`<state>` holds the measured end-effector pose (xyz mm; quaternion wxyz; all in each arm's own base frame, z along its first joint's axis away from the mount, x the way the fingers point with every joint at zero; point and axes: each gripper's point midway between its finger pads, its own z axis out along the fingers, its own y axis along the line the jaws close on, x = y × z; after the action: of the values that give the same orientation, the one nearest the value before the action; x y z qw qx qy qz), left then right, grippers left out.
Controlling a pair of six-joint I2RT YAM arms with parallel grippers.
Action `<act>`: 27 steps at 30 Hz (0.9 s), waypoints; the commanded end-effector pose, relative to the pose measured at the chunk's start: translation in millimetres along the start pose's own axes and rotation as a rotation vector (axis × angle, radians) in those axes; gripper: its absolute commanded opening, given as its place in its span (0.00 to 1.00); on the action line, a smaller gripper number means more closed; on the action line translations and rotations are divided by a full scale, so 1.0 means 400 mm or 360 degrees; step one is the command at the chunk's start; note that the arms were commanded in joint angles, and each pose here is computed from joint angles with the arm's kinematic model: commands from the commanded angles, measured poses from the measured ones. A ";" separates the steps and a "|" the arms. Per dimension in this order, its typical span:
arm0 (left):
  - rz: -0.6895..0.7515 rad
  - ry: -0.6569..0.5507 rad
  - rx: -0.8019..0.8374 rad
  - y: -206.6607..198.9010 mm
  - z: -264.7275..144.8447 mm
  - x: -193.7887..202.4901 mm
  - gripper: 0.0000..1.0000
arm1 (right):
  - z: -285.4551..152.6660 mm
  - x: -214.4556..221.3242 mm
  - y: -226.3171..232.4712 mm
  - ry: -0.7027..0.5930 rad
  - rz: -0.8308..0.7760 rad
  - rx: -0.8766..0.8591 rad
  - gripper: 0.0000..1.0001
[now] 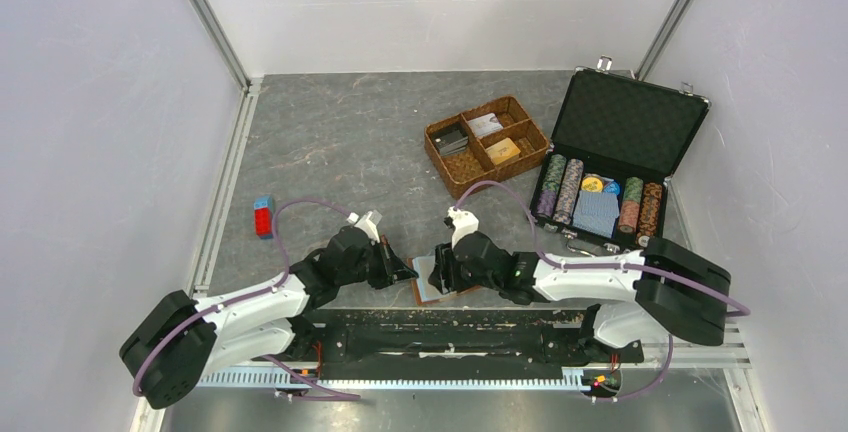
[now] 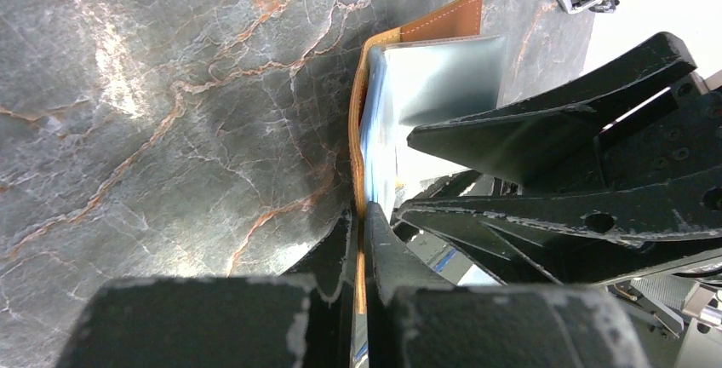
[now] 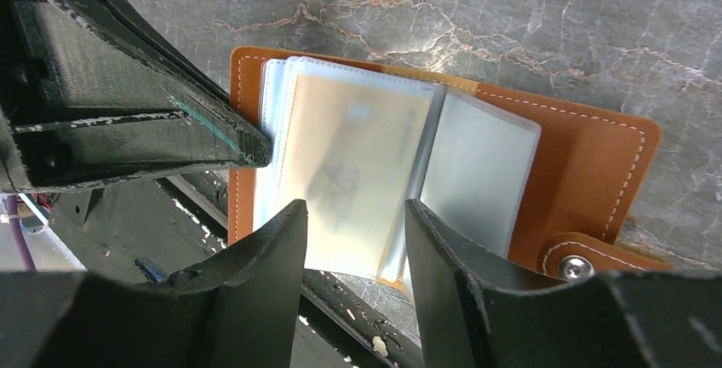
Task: Take the credit cards out of the card holder
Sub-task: Remove the credit card from the card holder.
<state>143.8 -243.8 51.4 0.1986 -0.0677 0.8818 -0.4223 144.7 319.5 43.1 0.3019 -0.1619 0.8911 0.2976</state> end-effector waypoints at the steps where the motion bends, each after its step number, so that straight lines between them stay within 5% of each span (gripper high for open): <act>1: 0.0063 -0.0047 0.0059 -0.038 -0.004 -0.025 0.02 | -0.018 -0.048 0.008 -0.0107 -0.0001 0.0028 0.48; 16: 0.0059 -0.0051 0.0060 -0.038 -0.006 -0.026 0.02 | -0.001 -0.038 0.076 -0.0063 0.0026 -0.0184 0.60; 27: 0.0054 -0.0056 0.0056 -0.036 -0.010 -0.026 0.02 | 0.013 -0.017 0.059 -0.0019 0.0028 -0.0138 0.56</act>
<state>142.4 -242.1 51.9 0.1981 -0.0682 0.8827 -0.4206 136.1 333.3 41.0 0.2813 -0.1713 0.8855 0.3279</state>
